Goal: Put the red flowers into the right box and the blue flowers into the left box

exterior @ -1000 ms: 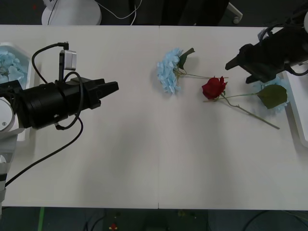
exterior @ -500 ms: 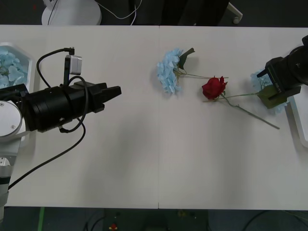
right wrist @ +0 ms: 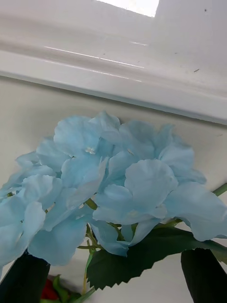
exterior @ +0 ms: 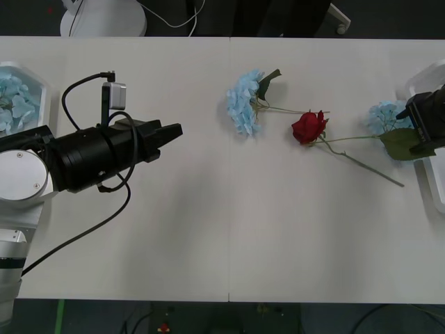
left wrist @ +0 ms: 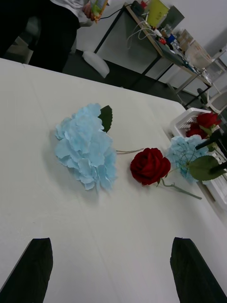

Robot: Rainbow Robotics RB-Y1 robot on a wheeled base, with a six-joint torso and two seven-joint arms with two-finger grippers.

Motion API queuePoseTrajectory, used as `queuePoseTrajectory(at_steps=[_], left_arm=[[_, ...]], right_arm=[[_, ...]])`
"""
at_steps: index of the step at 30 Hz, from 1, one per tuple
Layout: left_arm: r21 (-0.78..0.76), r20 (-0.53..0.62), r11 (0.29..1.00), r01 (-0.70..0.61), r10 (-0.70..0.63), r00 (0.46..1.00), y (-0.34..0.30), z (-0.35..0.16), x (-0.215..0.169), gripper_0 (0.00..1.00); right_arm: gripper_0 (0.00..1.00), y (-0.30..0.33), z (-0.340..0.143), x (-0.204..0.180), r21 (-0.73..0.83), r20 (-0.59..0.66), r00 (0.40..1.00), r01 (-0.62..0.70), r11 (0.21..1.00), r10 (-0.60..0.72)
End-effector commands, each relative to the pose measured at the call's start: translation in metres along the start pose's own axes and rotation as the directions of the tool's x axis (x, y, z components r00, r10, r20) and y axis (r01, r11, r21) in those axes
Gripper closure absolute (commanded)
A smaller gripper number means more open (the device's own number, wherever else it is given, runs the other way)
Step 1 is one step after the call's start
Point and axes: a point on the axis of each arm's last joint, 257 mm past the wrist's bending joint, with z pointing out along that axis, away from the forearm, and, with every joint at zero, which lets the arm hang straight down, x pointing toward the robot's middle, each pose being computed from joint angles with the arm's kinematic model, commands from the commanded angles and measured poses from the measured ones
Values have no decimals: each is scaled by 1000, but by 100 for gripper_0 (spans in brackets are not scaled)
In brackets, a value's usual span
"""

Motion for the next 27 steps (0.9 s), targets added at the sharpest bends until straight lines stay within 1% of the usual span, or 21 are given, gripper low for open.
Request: queuePoseTrajectory(at_steps=[1, 3, 8, 12, 15, 22, 27], left_arm=[[-23, -24, 997, -79, 79, 997, 8, -7, 8, 29], [-24, -25, 996, -82, 81, 996, 9, -7, 8, 28], [-31, -34, 995, -90, 89, 995, 11, -7, 11, 29], [-31, -34, 996, -87, 86, 996, 11, -8, 12, 28], [-32, -35, 996, -88, 87, 996, 11, -8, 12, 28], [-46, -47, 994, -101, 98, 994, 16, -9, 18, 29], [-49, -49, 994, -101, 99, 994, 16, -10, 19, 29]], right_arm=[[17, 7, 5, 5, -19, 4, 1000, 15, 1000, -15], [10, 8, 10, 14, -18, -6, 1000, 19, 1000, -19], [4, 14, 14, 32, -22, -30, 999, 37, 999, -38], [4, 19, 19, 51, -28, -54, 997, 49, 998, -51], [4, 22, 23, 58, -28, -55, 997, 52, 998, -54], [4, 32, 31, 61, -52, -13, 998, 54, 997, -55], [4, 37, 31, 61, -72, -19, 999, 34, 997, -36]])
